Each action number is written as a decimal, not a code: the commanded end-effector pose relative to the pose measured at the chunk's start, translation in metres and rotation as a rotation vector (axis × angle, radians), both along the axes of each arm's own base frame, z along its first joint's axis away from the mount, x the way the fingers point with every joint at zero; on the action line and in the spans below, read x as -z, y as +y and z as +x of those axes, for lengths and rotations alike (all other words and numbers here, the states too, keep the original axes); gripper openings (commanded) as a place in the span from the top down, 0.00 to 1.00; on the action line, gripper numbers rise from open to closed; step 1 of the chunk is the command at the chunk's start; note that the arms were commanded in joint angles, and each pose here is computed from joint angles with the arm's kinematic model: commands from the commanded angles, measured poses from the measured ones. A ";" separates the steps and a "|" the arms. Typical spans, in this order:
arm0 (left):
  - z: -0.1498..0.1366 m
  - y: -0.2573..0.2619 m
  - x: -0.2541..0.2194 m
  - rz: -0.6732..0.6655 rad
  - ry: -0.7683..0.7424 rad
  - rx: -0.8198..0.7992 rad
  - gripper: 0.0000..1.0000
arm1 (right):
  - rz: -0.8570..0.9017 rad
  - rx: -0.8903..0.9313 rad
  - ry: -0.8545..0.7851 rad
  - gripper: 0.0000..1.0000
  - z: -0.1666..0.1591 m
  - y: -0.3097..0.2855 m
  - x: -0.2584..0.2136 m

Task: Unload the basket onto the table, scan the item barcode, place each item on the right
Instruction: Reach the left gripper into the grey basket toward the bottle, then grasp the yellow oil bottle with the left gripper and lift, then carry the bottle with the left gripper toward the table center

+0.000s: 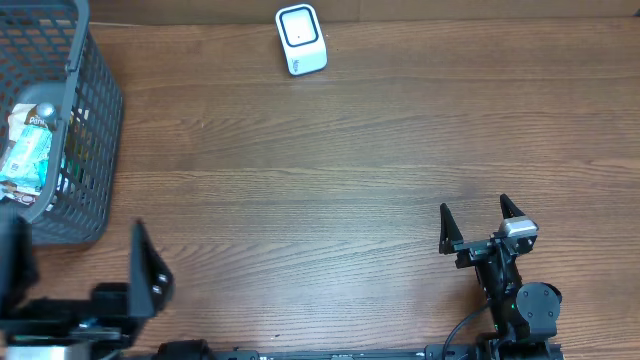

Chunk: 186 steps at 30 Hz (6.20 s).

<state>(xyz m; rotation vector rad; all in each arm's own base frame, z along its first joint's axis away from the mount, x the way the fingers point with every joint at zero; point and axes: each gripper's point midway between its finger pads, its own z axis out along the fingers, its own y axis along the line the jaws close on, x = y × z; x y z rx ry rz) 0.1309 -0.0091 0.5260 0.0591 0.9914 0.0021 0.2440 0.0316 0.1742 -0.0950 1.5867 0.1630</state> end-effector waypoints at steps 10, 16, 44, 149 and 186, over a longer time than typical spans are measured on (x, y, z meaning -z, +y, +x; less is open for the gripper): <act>0.109 0.018 -0.053 0.025 0.601 -0.095 0.00 | -0.007 0.001 -0.003 0.00 0.000 0.000 0.002; 0.175 0.020 -0.006 0.027 0.898 -0.082 0.00 | -0.007 0.001 -0.003 0.00 0.000 0.000 0.002; 0.230 0.256 0.148 -0.413 1.312 -0.598 0.00 | -0.007 0.001 -0.003 0.00 0.000 0.000 0.002; 0.240 0.177 0.055 -0.488 1.032 -0.294 0.64 | -0.007 0.001 -0.003 0.00 0.000 0.000 0.002; 0.199 -0.148 0.172 -0.270 1.643 0.139 0.66 | -0.007 0.001 -0.003 0.00 0.000 0.000 0.002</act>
